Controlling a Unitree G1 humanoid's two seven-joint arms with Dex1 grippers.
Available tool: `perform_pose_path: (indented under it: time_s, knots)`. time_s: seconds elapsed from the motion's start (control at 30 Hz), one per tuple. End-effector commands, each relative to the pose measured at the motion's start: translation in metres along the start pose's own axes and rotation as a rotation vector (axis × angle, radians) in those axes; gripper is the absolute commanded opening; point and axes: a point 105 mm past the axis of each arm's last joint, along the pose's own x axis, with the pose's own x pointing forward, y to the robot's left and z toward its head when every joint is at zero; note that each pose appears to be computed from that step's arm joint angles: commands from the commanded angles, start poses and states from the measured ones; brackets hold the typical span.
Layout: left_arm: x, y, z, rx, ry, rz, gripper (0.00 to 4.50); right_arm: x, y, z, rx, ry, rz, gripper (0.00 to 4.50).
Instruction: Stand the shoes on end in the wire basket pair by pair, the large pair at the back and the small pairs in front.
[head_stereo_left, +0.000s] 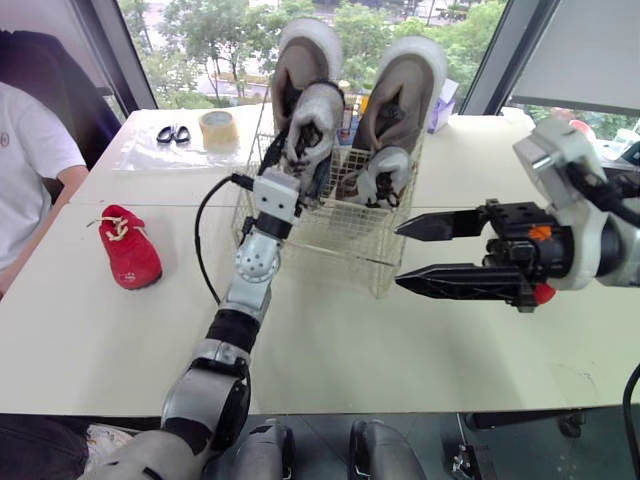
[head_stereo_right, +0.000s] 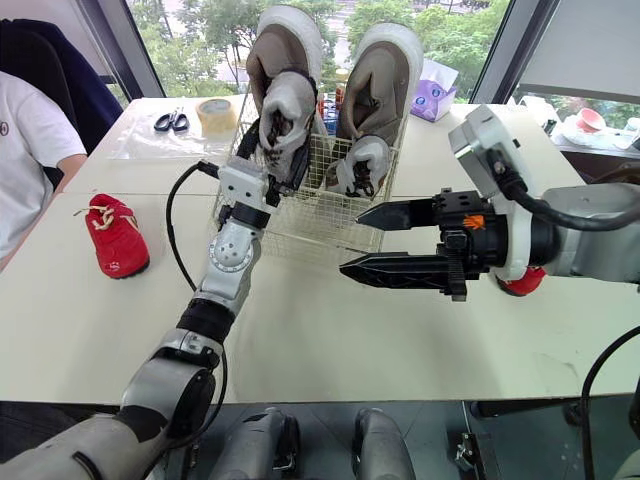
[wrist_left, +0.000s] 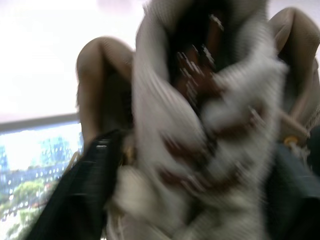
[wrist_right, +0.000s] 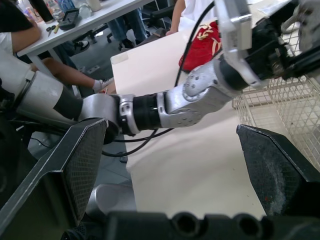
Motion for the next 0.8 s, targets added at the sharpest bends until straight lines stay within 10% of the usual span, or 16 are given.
perform_pose_path:
  time_s: [0.03, 0.43, 0.8]
  knots:
    - [0.001, 0.004, 0.023, -0.003, -0.048, 0.005, 4.42, 0.000, 0.001, 0.004, -0.038, -0.030, 0.008, 4.50]
    - [-0.029, 0.020, 0.070, -0.076, 0.078, -0.117, 4.42, -0.005, -0.014, 0.001, -0.022, -0.088, -0.033, 4.50]
    - [-0.070, 0.031, 0.092, -0.633, 0.467, -0.483, 4.42, -0.115, -0.102, -0.034, -0.092, -0.251, -0.950, 4.50]
